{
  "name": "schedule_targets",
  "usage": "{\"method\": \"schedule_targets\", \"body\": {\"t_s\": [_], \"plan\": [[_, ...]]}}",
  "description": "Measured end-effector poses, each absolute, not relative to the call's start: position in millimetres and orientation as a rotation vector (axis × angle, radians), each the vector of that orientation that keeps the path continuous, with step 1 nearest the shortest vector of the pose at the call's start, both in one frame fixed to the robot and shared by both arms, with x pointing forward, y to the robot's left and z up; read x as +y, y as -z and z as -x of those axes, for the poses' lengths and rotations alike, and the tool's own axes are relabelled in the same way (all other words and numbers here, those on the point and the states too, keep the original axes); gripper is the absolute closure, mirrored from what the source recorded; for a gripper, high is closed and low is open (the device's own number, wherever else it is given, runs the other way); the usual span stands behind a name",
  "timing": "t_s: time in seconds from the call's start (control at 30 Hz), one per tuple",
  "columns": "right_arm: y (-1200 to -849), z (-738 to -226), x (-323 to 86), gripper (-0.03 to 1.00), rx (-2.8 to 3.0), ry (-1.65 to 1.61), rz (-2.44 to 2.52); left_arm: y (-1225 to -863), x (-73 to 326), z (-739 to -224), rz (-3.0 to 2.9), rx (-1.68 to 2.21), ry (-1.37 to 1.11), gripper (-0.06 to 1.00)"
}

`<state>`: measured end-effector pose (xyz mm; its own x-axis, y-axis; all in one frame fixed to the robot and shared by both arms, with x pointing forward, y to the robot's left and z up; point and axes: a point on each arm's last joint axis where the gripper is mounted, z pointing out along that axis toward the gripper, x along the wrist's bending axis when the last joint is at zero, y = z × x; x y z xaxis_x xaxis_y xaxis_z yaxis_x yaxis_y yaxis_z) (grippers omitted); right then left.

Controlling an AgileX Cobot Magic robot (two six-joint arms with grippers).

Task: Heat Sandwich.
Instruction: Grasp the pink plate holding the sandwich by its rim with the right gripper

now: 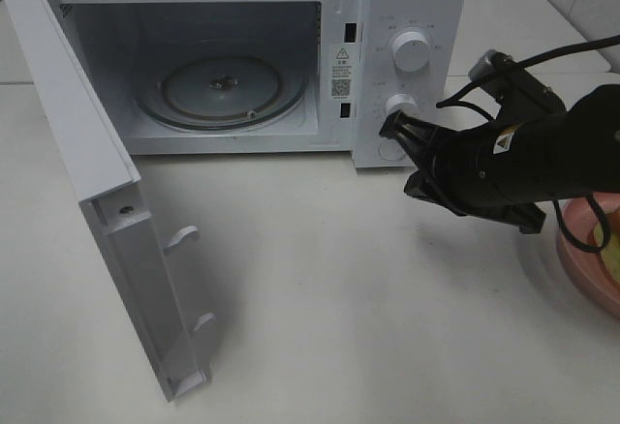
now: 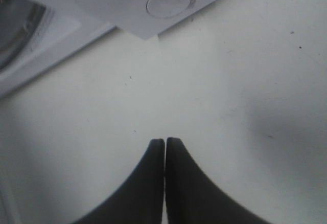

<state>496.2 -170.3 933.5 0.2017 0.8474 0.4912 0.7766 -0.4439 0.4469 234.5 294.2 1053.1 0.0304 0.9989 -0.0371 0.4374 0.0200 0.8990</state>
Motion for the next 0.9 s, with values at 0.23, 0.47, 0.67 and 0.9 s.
{"method": "schedule_targets", "body": {"t_s": [0.23,0.47,0.67,0.9], "plan": [[-939.6,-479.1,-173.6,0.92,2.084,-0.838,-1.971,-1053.1,294.2,-234.5,-1.527,1.516,-0.910,-0.02],[-951.1,-461.2,-183.9,0.89,2.392,-0.661,-1.699,-1053.1,294.2,-234.5,-1.527,1.516,-0.910,-0.02],[-962.2,-454.1,-206.9,0.87,2.436,-0.544,-1.680,-1053.1,294.2,-234.5,-1.527,1.516,-0.910,-0.02],[-970.7,-447.1,-228.2,0.82,2.430,-0.447,-1.742,-1053.1,294.2,-234.5,-1.527,1.516,-0.910,-0.02]]}}
